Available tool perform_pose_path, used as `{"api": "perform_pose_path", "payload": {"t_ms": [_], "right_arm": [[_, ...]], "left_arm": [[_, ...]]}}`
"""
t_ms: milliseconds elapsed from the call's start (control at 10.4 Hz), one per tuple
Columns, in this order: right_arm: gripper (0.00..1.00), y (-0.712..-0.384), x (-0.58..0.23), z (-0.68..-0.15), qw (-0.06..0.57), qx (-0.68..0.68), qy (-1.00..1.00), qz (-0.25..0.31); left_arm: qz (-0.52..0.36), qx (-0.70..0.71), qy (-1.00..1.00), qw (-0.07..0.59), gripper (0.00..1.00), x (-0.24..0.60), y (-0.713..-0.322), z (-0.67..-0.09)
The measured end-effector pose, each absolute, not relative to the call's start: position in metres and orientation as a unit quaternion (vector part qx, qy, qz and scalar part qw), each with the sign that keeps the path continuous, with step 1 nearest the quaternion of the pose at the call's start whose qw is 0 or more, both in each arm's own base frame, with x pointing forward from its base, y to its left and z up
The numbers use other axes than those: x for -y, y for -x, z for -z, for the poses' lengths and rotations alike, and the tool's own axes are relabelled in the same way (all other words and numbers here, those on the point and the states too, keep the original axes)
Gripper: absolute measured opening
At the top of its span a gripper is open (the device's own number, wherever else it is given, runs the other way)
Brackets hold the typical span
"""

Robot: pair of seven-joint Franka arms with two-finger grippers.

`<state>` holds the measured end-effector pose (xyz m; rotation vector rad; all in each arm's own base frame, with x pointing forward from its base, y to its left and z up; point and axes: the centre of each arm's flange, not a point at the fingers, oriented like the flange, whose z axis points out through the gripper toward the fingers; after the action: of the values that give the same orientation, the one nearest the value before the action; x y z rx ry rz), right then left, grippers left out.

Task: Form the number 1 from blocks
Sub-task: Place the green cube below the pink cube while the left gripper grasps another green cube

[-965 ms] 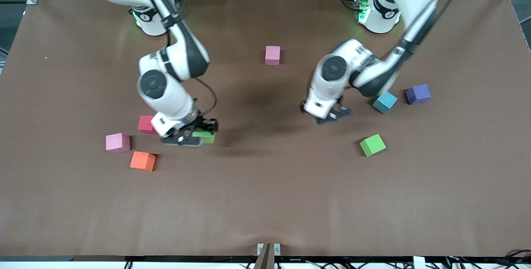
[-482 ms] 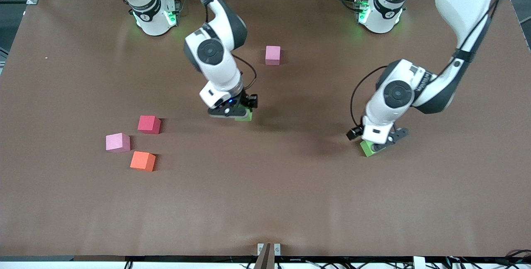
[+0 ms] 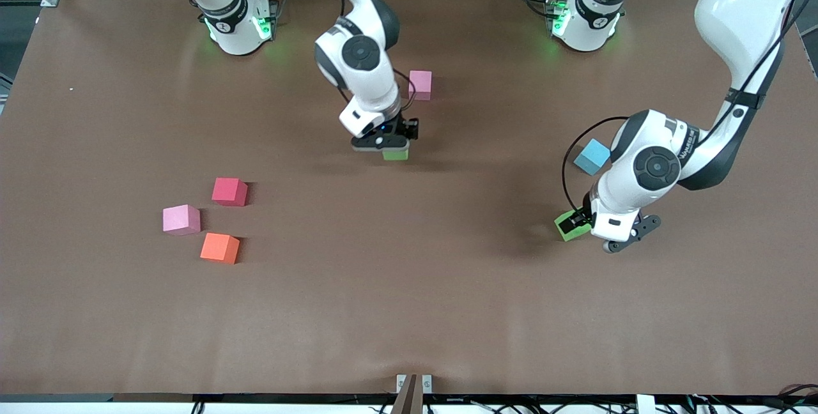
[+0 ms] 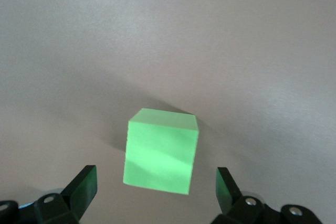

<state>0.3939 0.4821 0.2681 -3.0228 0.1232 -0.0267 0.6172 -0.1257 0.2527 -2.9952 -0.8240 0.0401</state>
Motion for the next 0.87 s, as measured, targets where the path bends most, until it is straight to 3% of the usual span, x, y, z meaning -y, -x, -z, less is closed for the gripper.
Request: {"api": "perform_pose_path", "payload": {"t_ms": [482,868], "right_arm": [[0.65,-0.324,-0.527,-0.263,0.048,-0.049,0.998,-0.007],[0.65,-0.311,-0.528,-0.251,0.035,-0.055,0.998,-0.015]], "left_arm": [[-0.026,0.272,0.962,-0.004,1.00,0.124,-0.622,-0.223],[-0.029,0.252,0.967,0.000,1.00,0.132,-0.619,-0.203]]}}
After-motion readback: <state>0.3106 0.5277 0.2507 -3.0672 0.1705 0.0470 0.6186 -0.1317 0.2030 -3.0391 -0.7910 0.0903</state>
